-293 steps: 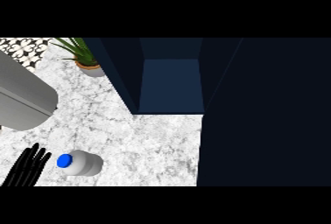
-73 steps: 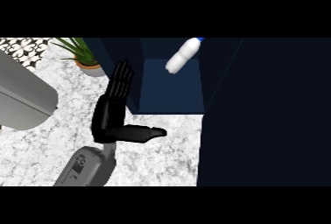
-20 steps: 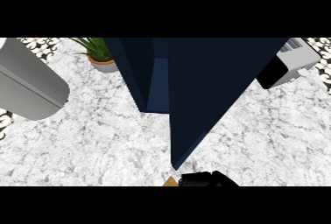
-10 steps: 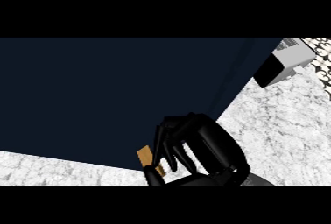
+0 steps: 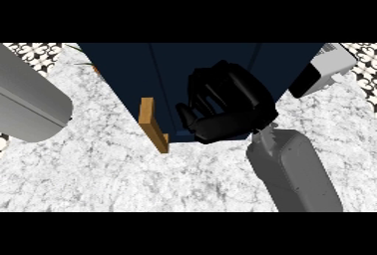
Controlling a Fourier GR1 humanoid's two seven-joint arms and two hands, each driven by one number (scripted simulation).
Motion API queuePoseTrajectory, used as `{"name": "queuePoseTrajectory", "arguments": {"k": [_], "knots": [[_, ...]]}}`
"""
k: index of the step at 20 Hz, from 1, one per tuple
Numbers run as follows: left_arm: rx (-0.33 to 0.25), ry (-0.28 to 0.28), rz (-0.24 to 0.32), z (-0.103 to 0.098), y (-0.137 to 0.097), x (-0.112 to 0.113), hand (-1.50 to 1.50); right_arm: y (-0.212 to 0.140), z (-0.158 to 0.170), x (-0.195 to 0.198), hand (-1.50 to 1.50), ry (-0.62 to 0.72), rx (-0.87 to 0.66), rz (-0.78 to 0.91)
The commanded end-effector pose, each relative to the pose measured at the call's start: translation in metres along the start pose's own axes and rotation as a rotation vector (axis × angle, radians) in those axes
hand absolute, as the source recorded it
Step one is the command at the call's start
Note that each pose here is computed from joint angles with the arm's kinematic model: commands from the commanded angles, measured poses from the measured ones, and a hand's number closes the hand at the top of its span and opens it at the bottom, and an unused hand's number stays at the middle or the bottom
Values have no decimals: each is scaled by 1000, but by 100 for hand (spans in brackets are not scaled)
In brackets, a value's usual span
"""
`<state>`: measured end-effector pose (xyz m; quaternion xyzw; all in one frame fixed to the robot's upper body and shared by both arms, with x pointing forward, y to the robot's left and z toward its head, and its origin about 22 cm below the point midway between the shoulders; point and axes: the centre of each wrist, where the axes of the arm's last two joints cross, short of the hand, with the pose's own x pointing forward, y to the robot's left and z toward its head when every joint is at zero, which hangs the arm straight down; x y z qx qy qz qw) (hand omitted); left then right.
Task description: Pick up the bottled water, place it into the cabinet and close the cabinet
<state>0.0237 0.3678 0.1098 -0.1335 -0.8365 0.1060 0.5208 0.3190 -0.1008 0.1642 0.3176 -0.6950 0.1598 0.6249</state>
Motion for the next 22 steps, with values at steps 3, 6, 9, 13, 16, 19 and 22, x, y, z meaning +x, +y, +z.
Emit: {"name": "queuePoseTrajectory", "arguments": {"k": [3,6,9,13,16,19,22], "knots": [[7,7,-17,13,13,15,-150,-44,-20,-8,150,39,23,26],[13,-13,8,22,17,20,-150,-39,-29,-6,150,35,60,24],[6,5,25,7,5,10,-150,-44,-56,7,150,43,70,49],[-12,9,23,3,4,11,-150,-33,-65,-2,150,62,83,37],[-21,28,31,13,14,12,-150,-37,-69,1,150,63,117,-19],[-38,50,45,-3,4,11,-150,-18,-75,-3,150,71,144,-22],[-28,16,18,-8,3,10,-150,-30,-75,1,150,78,149,-35]]}}
